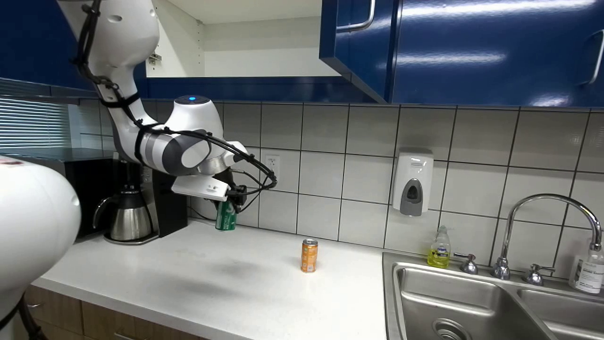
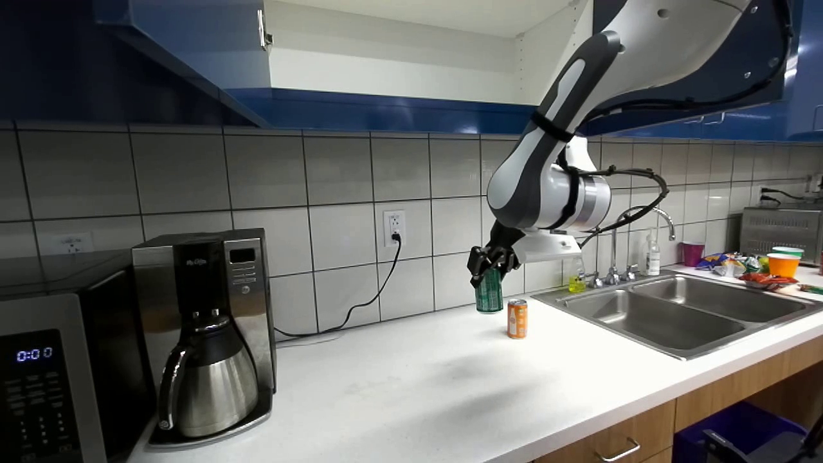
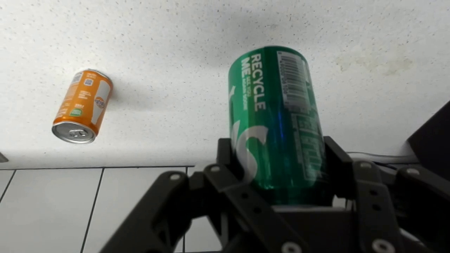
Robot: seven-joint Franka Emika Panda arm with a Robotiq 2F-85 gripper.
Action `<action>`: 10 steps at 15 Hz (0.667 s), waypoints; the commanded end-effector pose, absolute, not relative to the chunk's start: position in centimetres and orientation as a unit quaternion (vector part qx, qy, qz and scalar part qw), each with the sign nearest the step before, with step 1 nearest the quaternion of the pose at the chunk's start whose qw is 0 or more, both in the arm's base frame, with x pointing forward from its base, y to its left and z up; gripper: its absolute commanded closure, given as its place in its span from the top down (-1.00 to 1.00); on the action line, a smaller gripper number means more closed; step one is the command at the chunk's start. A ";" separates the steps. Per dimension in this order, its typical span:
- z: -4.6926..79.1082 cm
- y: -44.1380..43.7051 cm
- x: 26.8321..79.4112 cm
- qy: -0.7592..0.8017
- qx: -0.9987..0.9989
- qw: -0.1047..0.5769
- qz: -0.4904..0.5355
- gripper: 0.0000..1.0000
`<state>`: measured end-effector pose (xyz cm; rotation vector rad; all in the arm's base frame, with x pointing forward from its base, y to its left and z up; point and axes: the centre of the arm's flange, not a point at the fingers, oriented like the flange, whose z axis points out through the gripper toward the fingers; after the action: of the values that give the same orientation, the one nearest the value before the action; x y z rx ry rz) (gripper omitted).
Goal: Remove the green can from the open upper cabinet then place it on the counter.
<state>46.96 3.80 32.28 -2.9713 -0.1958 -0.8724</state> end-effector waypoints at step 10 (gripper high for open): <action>31.6 3.2 47.2 -0.056 -0.958 0.016 -0.281 -0.23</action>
<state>46.85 3.72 31.77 -2.9785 -0.1948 -0.8573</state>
